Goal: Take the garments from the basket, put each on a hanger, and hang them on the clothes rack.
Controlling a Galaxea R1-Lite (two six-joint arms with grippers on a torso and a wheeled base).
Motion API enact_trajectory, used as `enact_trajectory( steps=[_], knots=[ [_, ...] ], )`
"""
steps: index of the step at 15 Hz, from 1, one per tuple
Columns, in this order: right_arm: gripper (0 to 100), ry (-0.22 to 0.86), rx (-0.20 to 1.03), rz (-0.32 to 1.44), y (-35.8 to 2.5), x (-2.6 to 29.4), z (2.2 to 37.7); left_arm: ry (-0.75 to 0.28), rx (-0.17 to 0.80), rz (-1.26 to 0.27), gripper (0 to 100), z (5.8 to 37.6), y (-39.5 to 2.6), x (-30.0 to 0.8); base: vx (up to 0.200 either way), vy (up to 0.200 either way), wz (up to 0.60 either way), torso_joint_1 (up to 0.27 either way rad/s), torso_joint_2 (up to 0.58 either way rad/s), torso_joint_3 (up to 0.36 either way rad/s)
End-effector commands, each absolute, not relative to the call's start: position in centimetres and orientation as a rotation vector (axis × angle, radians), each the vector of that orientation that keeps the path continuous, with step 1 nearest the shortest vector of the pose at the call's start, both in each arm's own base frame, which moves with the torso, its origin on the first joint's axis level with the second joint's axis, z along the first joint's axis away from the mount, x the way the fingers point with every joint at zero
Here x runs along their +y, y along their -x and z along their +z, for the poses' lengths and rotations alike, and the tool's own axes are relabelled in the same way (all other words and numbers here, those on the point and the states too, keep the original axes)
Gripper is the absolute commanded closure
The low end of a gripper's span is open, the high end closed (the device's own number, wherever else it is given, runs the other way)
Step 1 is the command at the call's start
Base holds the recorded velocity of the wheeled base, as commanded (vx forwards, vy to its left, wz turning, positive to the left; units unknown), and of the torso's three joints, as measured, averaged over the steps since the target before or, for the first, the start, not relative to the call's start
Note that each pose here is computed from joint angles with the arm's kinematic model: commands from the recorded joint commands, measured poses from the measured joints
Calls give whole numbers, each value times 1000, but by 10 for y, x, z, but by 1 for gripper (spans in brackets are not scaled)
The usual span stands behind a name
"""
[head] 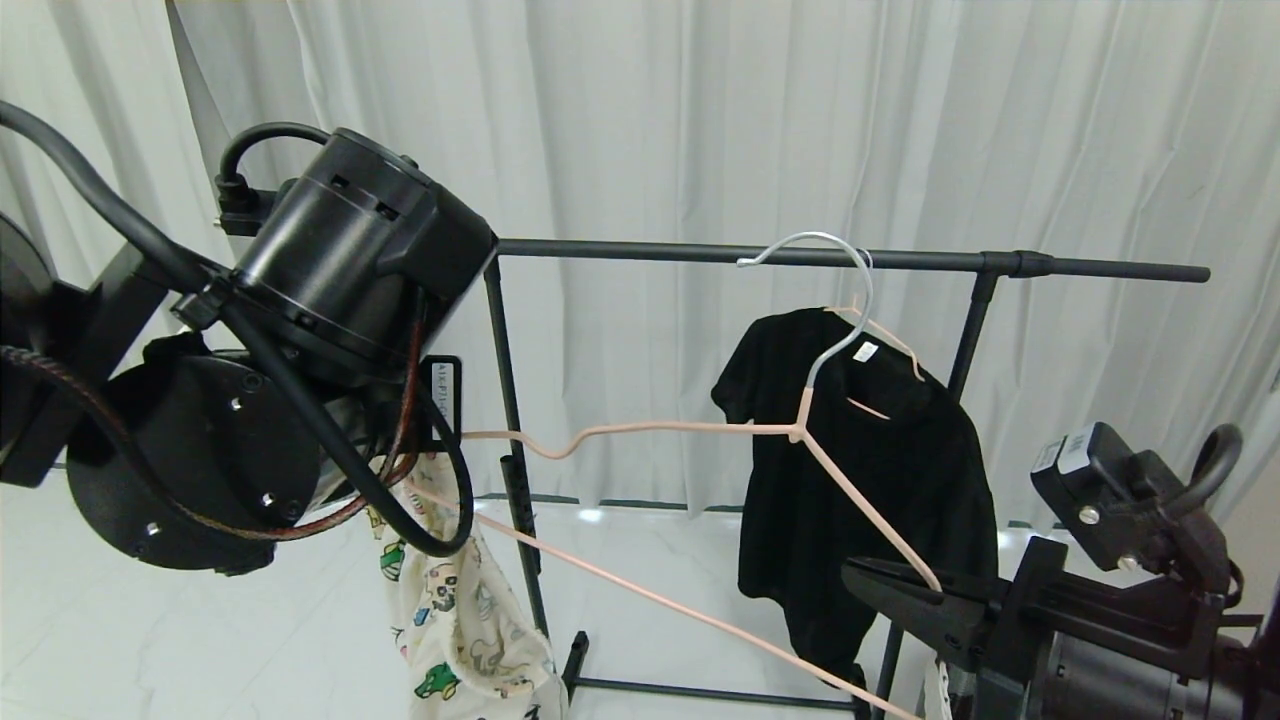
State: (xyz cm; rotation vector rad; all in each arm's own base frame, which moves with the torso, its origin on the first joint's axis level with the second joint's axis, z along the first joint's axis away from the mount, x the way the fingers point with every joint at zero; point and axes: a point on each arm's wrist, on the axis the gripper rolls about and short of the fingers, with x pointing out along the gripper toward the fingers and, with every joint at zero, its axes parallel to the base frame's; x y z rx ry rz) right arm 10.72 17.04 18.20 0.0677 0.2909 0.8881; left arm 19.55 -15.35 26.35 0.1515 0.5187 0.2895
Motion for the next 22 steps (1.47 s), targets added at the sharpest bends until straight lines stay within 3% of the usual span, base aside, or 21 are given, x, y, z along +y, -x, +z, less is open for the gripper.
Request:
enact_trajectory(
  steps=[1,8,14,18,22],
  knots=[
    [100,-66,293,856,-110,169,181,-150,519,293,100,263,-196,-152,0,0,0,0,0,0],
    [100,-55,303,845,-113,174,178,-164,521,269,100,261,-195,-161,0,0,0,0,0,0],
    [100,-68,283,822,-110,169,182,-155,525,345,100,260,-205,-147,0,0,0,0,0,0],
    [100,-54,298,825,-113,174,179,-182,515,263,100,259,-194,-168,0,0,0,0,0,0],
    [100,-46,301,789,-116,176,177,-209,499,297,100,254,-198,-173,0,0,0,0,0,0]
  ],
)
